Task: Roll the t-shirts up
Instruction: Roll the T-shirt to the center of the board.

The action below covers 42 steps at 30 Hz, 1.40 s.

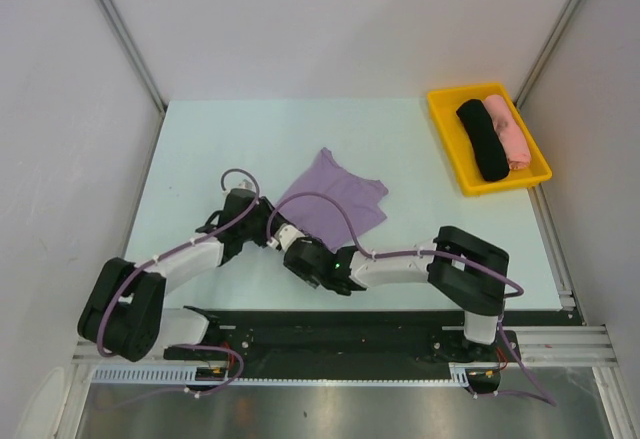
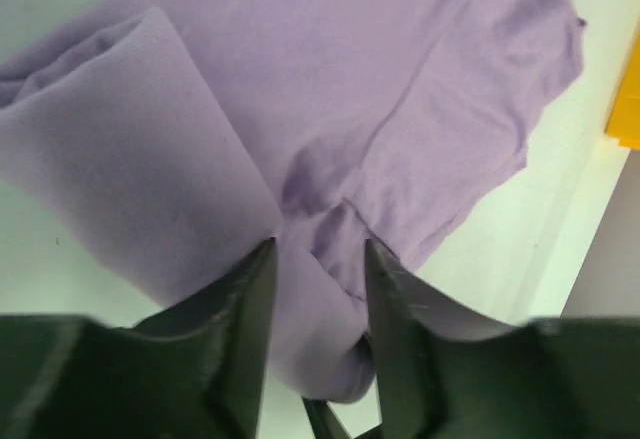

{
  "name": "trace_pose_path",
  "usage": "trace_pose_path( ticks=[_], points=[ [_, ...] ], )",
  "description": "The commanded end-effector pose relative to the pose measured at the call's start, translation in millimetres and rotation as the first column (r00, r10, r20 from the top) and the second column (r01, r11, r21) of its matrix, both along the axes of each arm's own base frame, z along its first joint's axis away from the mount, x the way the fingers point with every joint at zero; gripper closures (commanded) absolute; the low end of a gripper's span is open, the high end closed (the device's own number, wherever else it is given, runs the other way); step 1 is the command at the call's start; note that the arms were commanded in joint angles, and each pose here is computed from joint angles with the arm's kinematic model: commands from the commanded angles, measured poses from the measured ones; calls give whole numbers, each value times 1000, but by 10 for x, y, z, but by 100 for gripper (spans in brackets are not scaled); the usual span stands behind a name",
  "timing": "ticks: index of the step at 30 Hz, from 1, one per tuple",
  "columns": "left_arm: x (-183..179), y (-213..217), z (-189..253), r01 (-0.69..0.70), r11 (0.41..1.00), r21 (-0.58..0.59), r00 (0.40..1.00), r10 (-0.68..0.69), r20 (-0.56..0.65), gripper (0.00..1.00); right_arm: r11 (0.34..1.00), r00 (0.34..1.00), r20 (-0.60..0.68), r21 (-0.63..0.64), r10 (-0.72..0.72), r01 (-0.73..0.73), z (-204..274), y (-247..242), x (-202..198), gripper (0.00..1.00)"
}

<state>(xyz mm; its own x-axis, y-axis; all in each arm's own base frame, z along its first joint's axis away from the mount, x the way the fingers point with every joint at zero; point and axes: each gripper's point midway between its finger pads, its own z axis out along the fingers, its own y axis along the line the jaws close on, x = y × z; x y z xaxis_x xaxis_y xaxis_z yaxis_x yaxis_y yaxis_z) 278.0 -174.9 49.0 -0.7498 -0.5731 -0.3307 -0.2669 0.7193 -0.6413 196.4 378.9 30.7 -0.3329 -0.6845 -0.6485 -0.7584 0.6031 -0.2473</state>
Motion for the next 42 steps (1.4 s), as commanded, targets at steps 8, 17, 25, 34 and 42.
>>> trace_pose_path(
  ticks=[8,17,25,34,42],
  points=[
    [151,256,831,-34,999,-7,975,35,218,39,923,878,-443,384,180,4,200,101,-60,61],
    [12,-21,703,116,989,-94,970,-92,223,67,808,696,-656,559,294,185,259,16,177,63],
    [30,-197,477,163,979,-124,973,-139,184,70,768,584,-752,558,306,315,135,-91,287,63],
    [164,-318,139,163,980,-110,984,-154,89,72,739,603,-761,546,240,394,168,-234,448,60],
    [250,-293,17,107,990,-87,994,-105,24,71,752,744,-662,535,89,386,440,-345,578,42]
  ],
)
